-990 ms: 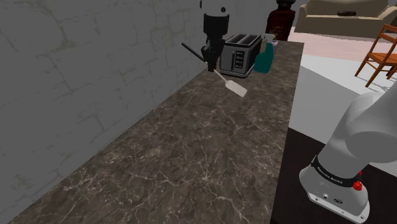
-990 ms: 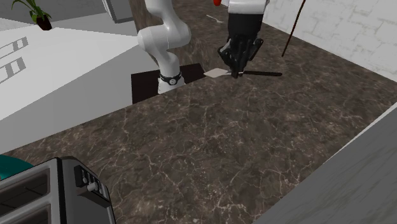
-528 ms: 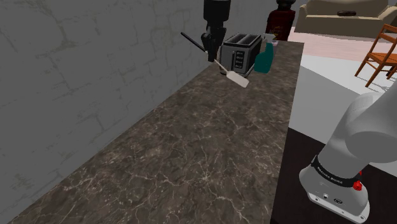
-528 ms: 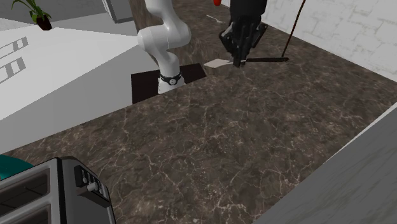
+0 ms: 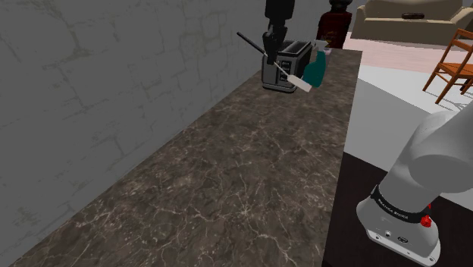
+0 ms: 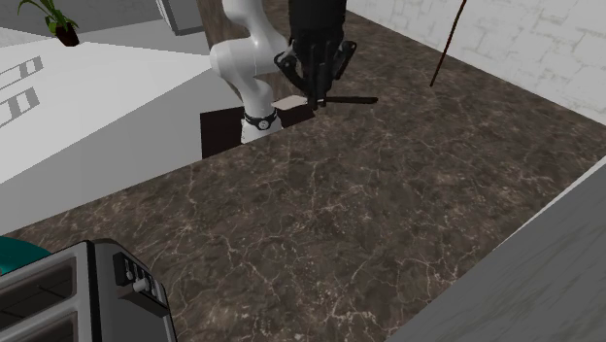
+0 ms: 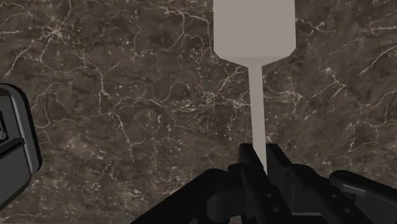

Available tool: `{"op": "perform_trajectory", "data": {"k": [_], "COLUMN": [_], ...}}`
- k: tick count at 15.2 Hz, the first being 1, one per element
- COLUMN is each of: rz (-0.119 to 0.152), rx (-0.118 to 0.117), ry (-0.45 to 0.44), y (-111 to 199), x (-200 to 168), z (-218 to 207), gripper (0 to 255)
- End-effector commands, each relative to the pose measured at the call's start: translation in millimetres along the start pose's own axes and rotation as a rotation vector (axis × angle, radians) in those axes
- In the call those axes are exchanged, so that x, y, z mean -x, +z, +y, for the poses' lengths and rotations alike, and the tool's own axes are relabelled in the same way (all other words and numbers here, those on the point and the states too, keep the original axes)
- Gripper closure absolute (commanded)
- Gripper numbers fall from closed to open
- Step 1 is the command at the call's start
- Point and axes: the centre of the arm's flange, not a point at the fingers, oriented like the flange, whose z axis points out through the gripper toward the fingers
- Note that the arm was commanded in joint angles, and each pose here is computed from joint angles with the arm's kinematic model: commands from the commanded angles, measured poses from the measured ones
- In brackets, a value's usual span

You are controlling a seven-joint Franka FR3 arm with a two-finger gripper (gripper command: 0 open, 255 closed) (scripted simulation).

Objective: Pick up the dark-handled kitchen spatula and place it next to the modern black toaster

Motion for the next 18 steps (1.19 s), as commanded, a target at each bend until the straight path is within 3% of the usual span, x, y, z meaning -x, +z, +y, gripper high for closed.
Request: {"op": "perform_trajectory", "data": {"k": [1, 18], "rz": [0.000, 0.000], "rx": [0.000, 0.000], "ry": [-0.002, -0.002], "y": [-1, 0], "x": [8, 60], "z": [26, 232], "gripper": [255, 255]}}
